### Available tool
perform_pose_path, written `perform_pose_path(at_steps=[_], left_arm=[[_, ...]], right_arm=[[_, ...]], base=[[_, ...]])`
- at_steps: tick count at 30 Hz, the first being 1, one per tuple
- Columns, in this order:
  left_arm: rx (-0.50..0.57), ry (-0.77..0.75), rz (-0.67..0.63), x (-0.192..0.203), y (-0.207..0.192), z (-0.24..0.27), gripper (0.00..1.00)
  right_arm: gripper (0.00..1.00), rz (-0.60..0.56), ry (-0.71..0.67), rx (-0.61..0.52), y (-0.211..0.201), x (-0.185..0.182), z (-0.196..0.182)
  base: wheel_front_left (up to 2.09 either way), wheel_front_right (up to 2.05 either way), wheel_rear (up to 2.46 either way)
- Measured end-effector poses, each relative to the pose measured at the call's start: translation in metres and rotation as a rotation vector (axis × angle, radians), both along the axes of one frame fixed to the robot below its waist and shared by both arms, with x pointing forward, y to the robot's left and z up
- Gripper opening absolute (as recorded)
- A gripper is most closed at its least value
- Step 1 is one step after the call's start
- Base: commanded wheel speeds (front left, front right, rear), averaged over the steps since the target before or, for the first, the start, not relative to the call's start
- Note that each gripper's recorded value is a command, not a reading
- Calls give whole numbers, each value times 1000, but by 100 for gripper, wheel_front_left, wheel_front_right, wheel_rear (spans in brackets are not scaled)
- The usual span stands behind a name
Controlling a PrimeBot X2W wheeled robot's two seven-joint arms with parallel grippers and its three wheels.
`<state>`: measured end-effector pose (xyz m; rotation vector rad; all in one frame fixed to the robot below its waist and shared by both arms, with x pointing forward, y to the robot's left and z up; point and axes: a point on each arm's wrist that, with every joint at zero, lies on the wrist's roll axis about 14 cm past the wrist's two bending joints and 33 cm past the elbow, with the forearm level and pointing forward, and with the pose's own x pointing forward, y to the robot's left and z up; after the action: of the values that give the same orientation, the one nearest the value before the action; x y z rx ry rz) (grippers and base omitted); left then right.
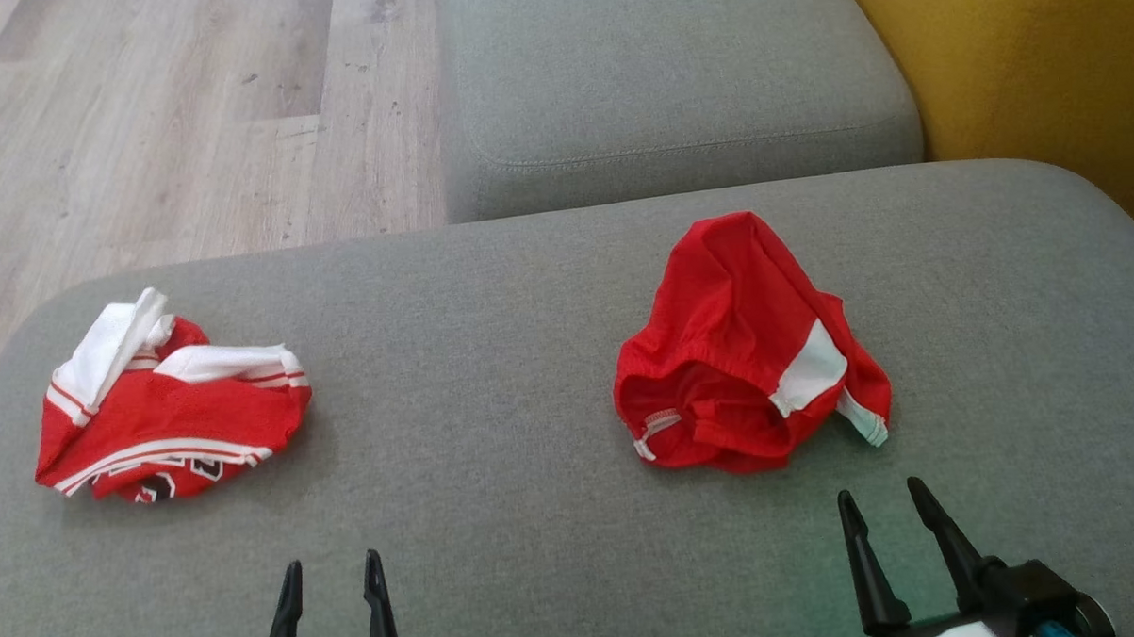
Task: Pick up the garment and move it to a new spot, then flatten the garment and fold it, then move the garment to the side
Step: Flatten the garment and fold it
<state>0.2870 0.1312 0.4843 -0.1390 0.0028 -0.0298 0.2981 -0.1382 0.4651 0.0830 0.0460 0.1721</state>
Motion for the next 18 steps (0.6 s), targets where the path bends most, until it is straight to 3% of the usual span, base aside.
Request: perform_pose_path(at_steps=[12, 18], left_arm=[[-5, 8, -13, -1, -4, -2, 100], [-42, 34, -82, 8, -24, -7, 100]], right_arm=[[100, 4, -3, 1, 2, -1, 1], [100, -20, 13, 5, -4, -4, -4]], base=[[0, 0, 0], [0, 0, 0]])
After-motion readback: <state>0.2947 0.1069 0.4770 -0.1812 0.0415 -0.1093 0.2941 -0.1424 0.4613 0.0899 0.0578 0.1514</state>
